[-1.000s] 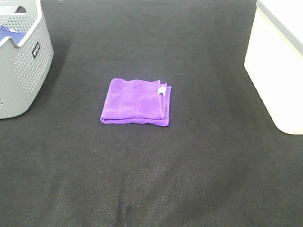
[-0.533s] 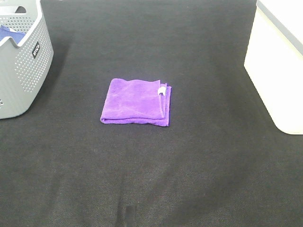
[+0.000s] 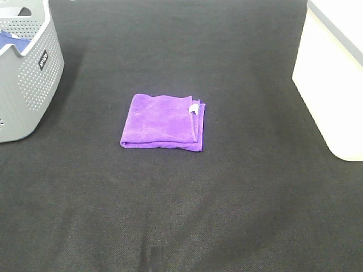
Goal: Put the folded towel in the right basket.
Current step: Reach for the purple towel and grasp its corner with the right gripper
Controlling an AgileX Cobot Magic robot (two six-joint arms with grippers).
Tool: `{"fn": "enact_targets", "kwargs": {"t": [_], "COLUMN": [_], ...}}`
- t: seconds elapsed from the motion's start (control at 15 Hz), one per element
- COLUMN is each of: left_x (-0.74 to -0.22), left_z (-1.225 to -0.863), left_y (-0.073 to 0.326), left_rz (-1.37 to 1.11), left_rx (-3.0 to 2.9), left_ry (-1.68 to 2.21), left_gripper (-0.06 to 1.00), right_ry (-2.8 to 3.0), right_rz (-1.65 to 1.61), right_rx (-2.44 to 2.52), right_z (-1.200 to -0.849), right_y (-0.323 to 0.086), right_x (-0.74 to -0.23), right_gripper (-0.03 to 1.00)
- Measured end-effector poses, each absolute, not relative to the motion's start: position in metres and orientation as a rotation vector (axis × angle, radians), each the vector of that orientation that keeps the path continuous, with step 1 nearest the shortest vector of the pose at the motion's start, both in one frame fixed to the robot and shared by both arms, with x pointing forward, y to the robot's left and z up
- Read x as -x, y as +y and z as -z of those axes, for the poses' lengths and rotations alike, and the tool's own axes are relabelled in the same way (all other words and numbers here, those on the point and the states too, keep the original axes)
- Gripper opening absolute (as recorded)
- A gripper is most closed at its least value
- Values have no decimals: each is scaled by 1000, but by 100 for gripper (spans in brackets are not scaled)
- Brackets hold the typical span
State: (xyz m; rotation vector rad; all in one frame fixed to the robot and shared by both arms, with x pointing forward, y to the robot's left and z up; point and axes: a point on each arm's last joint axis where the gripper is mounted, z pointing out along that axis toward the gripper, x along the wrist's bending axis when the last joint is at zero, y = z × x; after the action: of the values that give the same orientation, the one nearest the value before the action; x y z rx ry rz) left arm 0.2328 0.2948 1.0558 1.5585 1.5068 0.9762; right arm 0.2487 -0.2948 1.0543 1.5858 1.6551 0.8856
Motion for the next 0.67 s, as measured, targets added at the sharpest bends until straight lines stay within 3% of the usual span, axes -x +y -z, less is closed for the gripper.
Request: {"fn": "enact_targets", "kwargs": {"t": [0.13,0.33,0.47,0.67], "left_x": [-233,-233,-233,-233], "left_z": [-1056,-1056,-1056,-1056], "left_y": [295,295,295,295], "left_rz": [-976,-976,-976,-976], "left_rx": [-1558,-1558,-1558,-1558], "left_ry": [1507,1507,1507,1507], "left_gripper": [99,99,99,99], "right_ry": [1755,1869,1873,1905], "right_rz": [-796,-770,-860,-1062], "right_rx": [-1651,-1748,-1745,-1753], "right_z": [-1075,-1140,-1184,-1220], "right_y": [-295,-291,-287,-275], "right_x": [-270,-321,-360,-404], "right_gripper": [96,96,96,96]}}
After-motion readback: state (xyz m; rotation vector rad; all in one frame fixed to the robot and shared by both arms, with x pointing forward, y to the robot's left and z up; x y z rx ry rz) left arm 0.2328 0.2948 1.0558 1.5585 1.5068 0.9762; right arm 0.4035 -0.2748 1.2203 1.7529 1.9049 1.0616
